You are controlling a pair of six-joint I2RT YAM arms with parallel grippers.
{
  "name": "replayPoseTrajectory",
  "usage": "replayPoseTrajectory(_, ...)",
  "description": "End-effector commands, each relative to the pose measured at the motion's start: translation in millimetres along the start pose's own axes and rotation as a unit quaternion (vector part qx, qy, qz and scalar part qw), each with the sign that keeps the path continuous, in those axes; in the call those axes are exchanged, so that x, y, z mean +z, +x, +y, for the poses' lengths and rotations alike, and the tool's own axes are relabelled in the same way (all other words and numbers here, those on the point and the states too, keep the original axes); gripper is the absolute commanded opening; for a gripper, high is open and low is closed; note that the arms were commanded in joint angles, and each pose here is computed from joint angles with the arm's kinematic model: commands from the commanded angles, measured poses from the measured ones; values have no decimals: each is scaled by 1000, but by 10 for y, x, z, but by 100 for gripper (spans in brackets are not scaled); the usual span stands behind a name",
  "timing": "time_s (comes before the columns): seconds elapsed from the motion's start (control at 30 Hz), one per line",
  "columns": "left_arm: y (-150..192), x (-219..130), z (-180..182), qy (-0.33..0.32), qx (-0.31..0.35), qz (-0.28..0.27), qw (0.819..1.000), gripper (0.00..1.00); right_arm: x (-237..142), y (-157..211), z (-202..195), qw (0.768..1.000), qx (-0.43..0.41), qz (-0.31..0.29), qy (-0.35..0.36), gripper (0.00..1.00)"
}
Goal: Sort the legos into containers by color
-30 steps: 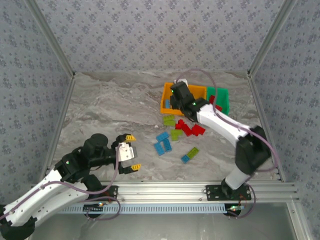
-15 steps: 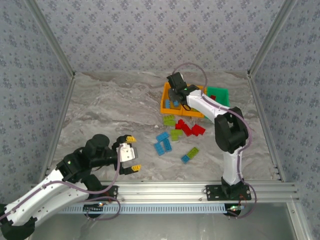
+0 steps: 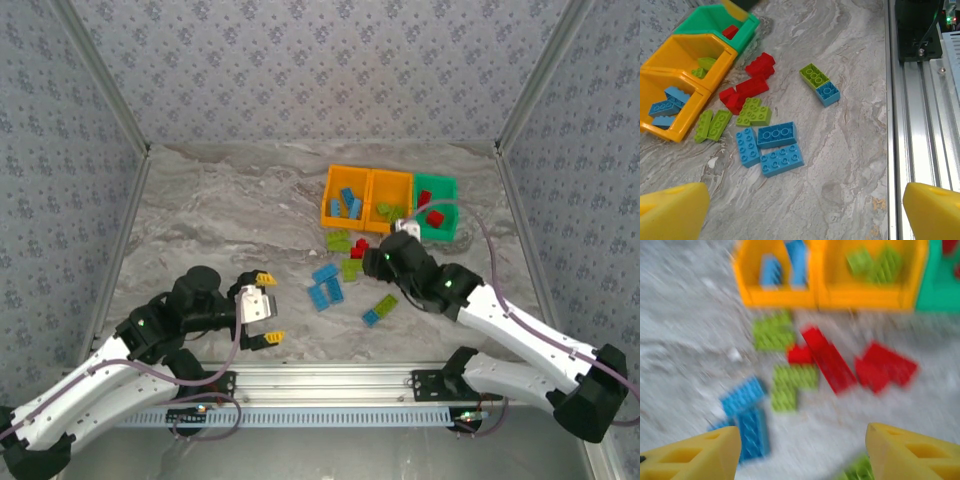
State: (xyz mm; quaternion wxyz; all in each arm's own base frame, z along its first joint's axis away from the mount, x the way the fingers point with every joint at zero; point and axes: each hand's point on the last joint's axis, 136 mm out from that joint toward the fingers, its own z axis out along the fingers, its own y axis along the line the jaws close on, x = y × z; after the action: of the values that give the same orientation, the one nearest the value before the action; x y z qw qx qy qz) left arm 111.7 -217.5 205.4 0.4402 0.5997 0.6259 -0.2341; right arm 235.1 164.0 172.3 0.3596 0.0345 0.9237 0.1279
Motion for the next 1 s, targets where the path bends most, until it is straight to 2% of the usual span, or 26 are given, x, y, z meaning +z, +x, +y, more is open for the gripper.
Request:
replayPoseTrajectory(0.0, -164, -51, 4, 10, 7, -21, 1000, 99, -67, 592, -587, 985, 80, 79, 134, 70)
replayPoseTrajectory(0.1, -150, -38, 13, 11, 3, -13, 1000, 99, 11, 875, -562, 977, 110, 117, 141, 75)
replayPoseTrajectory(0.2, -136, -33, 3, 13, 0, -11, 1000, 99, 179, 1004, -522, 973, 122, 127, 149, 77)
replayPoseTrajectory(0.47, -115, -54, 13, 4, 1, -13, 1000, 99, 641, 1139, -393, 964, 123, 169, 162, 82)
replayPoseTrajectory(0.53, -111, -52, 7, 6, 0, -12, 1000, 99, 731, 1204, -425, 960, 125, 182, 170, 76)
replayPoseTrajectory(0.6, -103, -48, 6, 6, -1, -11, 1000, 99, 774, 1287, -504, 955, 130, 192, 185, 65)
replayPoseTrajectory(0.73, -97, -39, -3, 9, -1, -10, 1000, 99, 774, 1295, -596, 955, 145, 174, 192, 45)
replayPoseTrajectory(0.83, -104, -29, -3, 11, -1, -10, 1000, 99, 635, 1181, -709, 957, 140, 146, 208, 42)
replayPoseTrajectory(0.97, -98, -11, -7, 15, -2, -7, 1000, 99, 385, 720, -711, 972, 108, 73, 197, 39)
